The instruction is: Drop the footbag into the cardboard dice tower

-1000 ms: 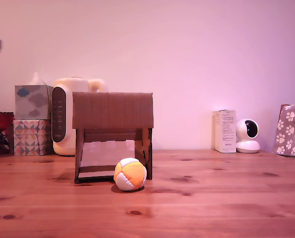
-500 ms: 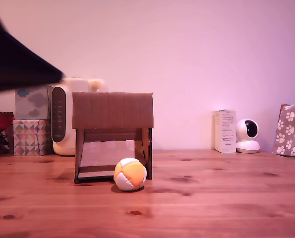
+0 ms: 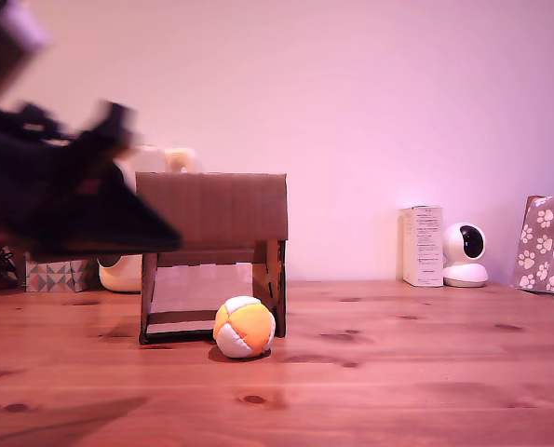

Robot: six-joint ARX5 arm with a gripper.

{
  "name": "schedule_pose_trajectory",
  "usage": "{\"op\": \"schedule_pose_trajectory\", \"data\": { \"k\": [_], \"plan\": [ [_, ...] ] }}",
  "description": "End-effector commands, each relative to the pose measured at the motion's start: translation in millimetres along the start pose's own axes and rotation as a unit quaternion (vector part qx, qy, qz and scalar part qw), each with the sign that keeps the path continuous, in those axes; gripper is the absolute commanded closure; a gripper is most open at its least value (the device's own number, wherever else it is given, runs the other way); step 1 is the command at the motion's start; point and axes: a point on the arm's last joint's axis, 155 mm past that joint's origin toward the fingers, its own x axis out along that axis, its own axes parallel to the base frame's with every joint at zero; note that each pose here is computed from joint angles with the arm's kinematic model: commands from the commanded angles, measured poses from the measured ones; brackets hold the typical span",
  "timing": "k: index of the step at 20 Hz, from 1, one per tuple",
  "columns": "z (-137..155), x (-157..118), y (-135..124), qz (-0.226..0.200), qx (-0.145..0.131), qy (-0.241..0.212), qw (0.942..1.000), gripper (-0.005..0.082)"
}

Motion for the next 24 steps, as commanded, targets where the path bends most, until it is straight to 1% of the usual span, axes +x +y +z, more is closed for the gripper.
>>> {"op": "schedule_pose_trajectory", "data": {
  "k": [1, 5, 7, 10, 11, 12, 13, 14, 15, 16, 19, 21, 24],
  "plan": [
    [5, 10, 0, 0.006, 0.003, 0.000, 1.0000, 0.0783],
    [4, 38, 9, 0.032, 0.004, 0.018, 0.9993, 0.0782],
    [4, 49, 9, 0.034, 0.005, 0.026, 0.9991, 0.0780],
    [3, 59, 10, 0.037, 0.015, 0.036, 0.9986, 0.0773],
    [4, 61, 10, 0.037, 0.016, 0.037, 0.9985, 0.0714],
    [4, 61, 11, 0.040, 0.016, 0.036, 0.9984, 0.0554],
    [5, 63, 15, 0.048, 0.016, 0.035, 0.9981, 0.0317],
    [5, 65, 21, 0.061, 0.016, 0.034, 0.9974, 0.0099],
    [2, 67, 25, 0.069, 0.016, 0.039, 0.9967, -0.0020],
    [0, 70, 27, 0.072, 0.018, 0.044, 0.9963, -0.0017],
    [-1, 80, 32, 0.077, 0.041, 0.051, 0.9949, -0.0014],
    [-3, 87, 35, 0.080, 0.045, 0.057, 0.9941, -0.0013],
    [-12, 99, 47, 0.093, 0.041, 0.074, 0.9921, -0.0013]
  ]
}}
